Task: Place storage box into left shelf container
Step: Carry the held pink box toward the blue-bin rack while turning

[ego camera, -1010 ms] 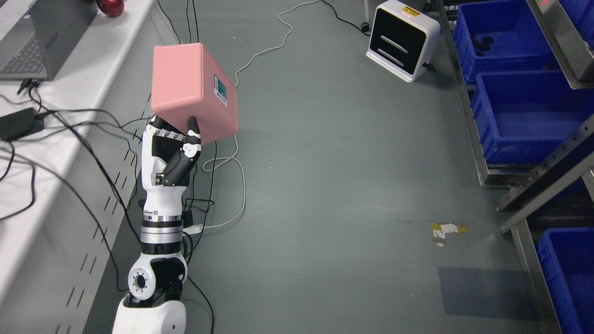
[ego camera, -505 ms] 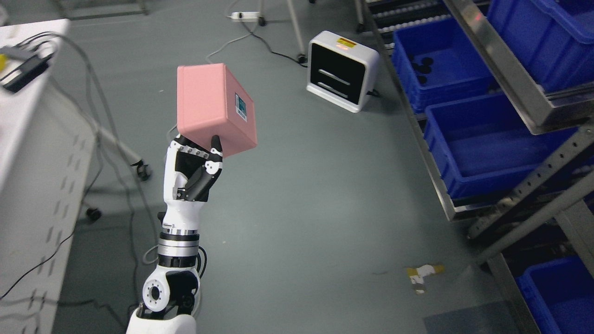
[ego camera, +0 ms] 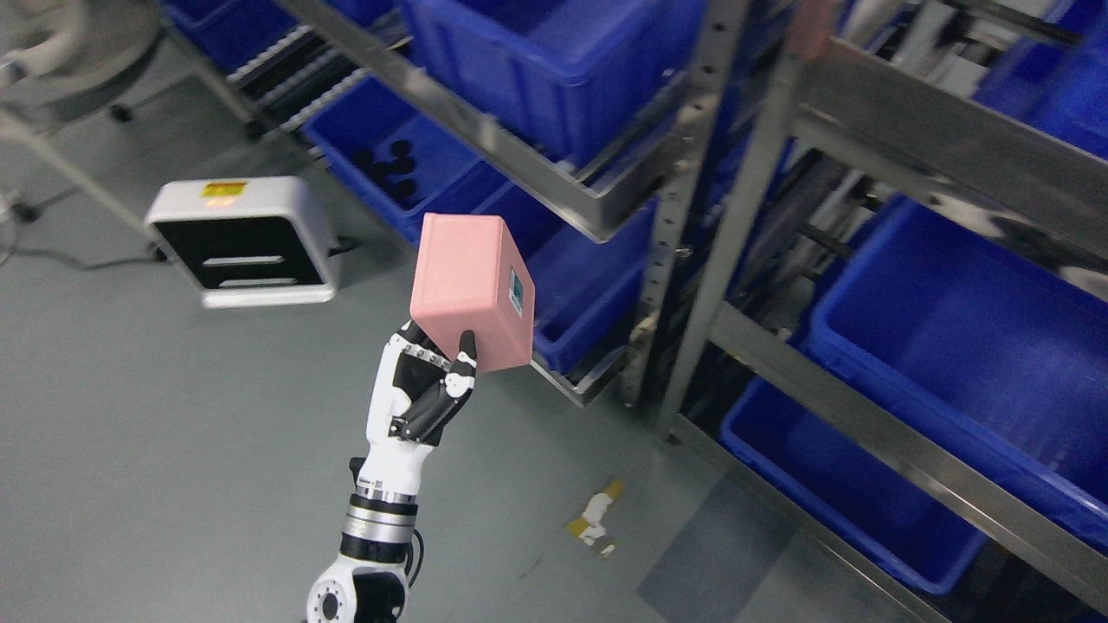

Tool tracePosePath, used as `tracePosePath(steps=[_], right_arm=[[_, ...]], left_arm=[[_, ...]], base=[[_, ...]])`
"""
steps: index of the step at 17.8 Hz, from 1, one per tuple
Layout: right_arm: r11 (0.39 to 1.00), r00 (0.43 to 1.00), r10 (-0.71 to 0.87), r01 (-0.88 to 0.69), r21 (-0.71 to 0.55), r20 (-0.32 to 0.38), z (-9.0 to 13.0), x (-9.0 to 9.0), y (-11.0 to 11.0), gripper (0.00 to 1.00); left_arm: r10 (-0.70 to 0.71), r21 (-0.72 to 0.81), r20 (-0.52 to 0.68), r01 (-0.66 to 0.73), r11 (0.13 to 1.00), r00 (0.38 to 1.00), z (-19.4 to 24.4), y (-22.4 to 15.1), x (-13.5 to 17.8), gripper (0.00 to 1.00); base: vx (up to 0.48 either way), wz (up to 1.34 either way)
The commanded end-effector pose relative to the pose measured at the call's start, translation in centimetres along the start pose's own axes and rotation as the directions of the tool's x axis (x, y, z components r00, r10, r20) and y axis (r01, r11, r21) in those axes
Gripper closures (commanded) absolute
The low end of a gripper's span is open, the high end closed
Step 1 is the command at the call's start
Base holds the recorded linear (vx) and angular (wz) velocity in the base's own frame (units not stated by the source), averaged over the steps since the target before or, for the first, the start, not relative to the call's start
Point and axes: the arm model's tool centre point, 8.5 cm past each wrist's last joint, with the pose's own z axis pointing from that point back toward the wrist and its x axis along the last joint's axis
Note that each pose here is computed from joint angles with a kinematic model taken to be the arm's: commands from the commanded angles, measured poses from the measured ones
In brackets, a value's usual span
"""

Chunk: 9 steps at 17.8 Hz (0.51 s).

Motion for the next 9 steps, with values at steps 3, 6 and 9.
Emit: tracePosePath(steps=[3, 6, 9], right_arm=[[1.0, 1.0, -0.004, 0.004, -0.016, 0.01, -0.1, 0.0, -1.1, 0.0], [1.0, 1.0, -0.004, 0.004, -0.016, 0.01, -0.1, 0.0, -1.1, 0.0], [1.0, 1.0, -0.004, 0.004, -0.016, 0.01, -0.1, 0.0, -1.1, 0.0]], left_arm=[[0.005, -0.115, -0.133, -0.02, 0.993, 0.991, 9.7, -3.2, -4.0, 0.96], [-0.053, -0.14, -0.061, 0.044, 0.989, 0.997, 9.3, -2.4, -2.9, 0.96], [-0.122, -0.117, -0.004, 0.12, 0.986, 0.993, 6.4, 0.5, -1.2, 0.96]], base=[[0.224, -1.29], [0.194, -1.22], [0.148, -1.06]])
